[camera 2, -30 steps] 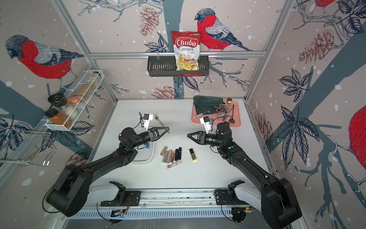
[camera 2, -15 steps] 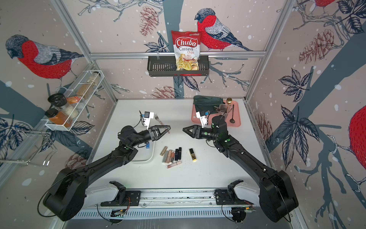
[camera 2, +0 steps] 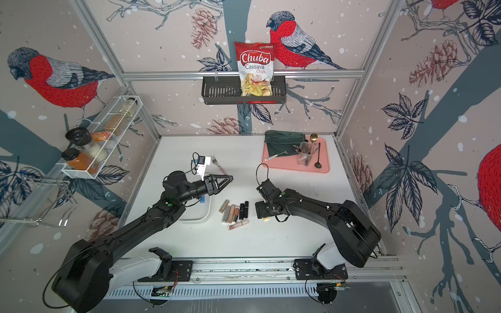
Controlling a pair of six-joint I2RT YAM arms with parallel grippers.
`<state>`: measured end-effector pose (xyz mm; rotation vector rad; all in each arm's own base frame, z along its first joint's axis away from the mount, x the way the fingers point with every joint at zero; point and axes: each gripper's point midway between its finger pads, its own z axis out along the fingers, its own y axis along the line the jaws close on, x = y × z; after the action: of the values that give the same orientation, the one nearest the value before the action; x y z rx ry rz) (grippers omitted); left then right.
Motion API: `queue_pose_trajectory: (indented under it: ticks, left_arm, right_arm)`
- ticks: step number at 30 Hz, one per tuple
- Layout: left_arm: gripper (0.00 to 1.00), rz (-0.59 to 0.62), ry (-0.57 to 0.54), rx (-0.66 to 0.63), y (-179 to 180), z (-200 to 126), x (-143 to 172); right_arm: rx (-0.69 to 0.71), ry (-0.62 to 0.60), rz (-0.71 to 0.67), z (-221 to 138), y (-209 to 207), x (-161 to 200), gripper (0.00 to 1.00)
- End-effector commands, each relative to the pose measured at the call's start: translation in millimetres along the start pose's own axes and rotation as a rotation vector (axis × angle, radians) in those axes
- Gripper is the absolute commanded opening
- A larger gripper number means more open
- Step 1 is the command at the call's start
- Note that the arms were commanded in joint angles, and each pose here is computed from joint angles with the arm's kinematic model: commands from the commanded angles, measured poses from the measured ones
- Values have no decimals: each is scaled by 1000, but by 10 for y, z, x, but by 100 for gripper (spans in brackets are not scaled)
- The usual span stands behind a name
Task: Put the lipstick into the storage box
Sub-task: Pick up the lipstick at the center of the board.
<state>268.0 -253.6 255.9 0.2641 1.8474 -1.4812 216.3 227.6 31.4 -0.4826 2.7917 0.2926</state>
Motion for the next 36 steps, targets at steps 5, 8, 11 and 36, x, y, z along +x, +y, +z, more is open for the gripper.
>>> queue_pose_trajectory:
  ticks: [5,8,11,36]
  left_arm:
    - [78,21,-12,-12,35,-102,-14]
    - [78,10,-24,-8,54,-139,-18]
    - [78,5,-29,-6,61,-159,-18]
    - [74,-2,-88,221,-394,-218,-176]
  right_arm:
    - [85,14,-21,120,-78,65,65]
    - [77,20,-31,150,-43,88,54]
    - [57,15,-32,155,-7,86,42]
    - [-1260,-501,-69,-2320,835,-739,27]
